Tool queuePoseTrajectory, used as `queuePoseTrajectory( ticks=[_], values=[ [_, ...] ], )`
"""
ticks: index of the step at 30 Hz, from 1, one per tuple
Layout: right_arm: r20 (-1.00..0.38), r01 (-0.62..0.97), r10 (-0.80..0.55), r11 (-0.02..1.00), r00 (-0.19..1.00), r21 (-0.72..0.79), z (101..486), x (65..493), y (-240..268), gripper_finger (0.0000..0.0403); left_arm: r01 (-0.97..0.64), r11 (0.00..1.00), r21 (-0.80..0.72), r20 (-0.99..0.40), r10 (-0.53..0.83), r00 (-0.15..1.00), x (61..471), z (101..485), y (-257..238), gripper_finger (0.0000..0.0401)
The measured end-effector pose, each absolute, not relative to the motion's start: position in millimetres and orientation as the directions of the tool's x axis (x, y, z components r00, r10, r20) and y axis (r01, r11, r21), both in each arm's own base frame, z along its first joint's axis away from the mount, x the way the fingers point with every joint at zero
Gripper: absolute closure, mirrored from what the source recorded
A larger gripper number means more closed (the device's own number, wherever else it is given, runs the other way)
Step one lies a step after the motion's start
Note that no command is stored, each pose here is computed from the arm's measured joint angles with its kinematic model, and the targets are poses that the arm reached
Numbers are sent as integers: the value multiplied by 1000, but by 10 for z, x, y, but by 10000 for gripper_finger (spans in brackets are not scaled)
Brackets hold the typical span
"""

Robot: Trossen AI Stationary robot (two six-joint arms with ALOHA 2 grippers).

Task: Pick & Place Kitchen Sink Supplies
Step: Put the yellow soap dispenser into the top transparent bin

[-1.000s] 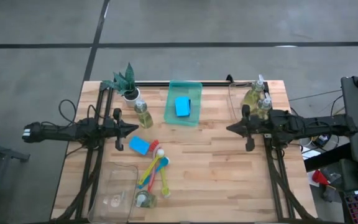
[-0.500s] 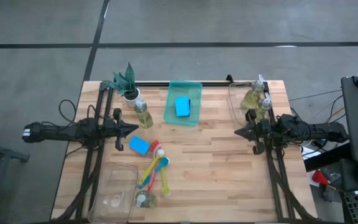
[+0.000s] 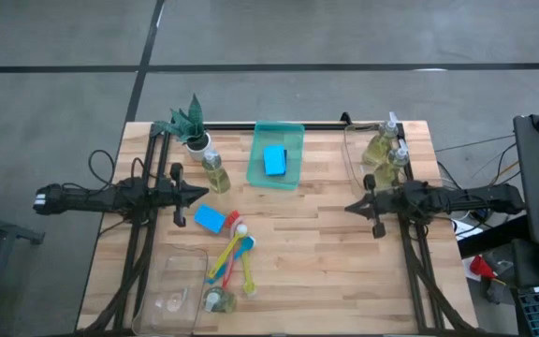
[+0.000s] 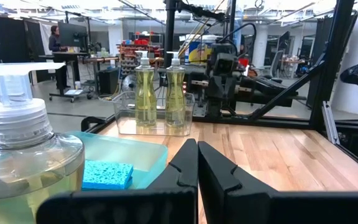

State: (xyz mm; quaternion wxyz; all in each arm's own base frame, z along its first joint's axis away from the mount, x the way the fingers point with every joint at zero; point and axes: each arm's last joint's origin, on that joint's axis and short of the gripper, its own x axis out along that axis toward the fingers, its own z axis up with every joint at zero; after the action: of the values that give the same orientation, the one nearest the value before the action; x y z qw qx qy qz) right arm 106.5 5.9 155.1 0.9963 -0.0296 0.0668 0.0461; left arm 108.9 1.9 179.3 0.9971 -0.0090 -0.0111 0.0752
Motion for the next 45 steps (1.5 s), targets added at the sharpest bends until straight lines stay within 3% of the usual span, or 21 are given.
queuePoseTrajectory(
  ticks=[30,39,45],
  values=[
    [-190,-93,85,995,978,-36,1504,1087,59,394,-149,988,-23,36,150,988,1089,1808,19,398],
    [-189,-93,85,995,978,-36,1505,1087,59,394,-94,901,-424,120,159,980,1083,1889,22,398],
    [-189,-93,85,995,978,-36,1505,1087,59,394,-40,857,-514,229,182,956,1064,1997,28,398]
  ],
)
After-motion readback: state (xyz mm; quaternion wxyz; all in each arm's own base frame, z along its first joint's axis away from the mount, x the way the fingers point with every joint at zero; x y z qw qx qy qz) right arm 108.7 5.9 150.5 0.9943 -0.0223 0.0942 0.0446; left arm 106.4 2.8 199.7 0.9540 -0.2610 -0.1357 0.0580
